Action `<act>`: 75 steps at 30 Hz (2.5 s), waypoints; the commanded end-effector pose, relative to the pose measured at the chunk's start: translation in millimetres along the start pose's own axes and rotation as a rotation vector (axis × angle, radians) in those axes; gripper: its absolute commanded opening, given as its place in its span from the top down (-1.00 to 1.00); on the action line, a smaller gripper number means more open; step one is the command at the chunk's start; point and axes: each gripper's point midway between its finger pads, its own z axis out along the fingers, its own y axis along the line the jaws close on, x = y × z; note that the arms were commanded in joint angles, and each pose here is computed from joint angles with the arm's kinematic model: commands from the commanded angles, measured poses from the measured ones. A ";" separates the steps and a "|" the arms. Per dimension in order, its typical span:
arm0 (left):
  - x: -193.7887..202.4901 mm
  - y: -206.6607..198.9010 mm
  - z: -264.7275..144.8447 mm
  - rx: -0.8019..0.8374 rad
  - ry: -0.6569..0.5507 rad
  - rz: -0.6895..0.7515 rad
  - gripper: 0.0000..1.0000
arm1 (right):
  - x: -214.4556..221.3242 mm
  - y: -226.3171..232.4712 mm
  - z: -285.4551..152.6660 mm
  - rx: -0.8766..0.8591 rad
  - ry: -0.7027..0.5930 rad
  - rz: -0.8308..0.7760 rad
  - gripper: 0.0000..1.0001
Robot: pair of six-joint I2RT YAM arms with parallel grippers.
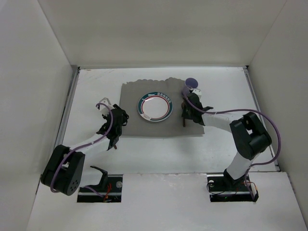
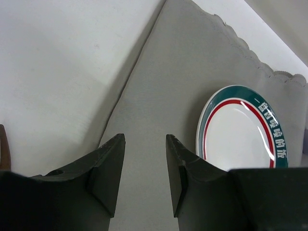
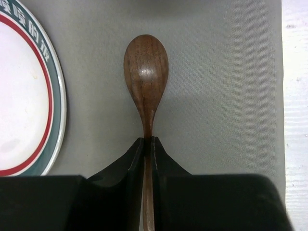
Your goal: Set the dinner table for one person
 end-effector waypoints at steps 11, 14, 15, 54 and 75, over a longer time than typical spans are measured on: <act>-18.2 10.4 -8.3 -0.105 -0.016 0.053 0.15 | -58.7 18.2 -75.9 -0.099 -0.224 0.046 -0.04; -16.2 32.9 -22.0 -0.160 0.021 0.061 0.16 | -60.7 31.1 -94.6 -0.160 -0.271 0.049 -0.05; -15.6 43.1 -28.6 -0.189 0.036 0.065 0.17 | -58.3 37.6 -99.8 -0.187 -0.284 0.043 -0.05; 42.0 123.8 -69.0 -0.370 0.260 0.024 0.50 | -22.2 69.9 -114.5 -0.369 -0.309 0.042 -0.13; -28.9 64.6 -79.0 -0.246 0.184 0.178 0.92 | -16.6 72.2 -109.3 -0.371 -0.285 0.036 -0.13</act>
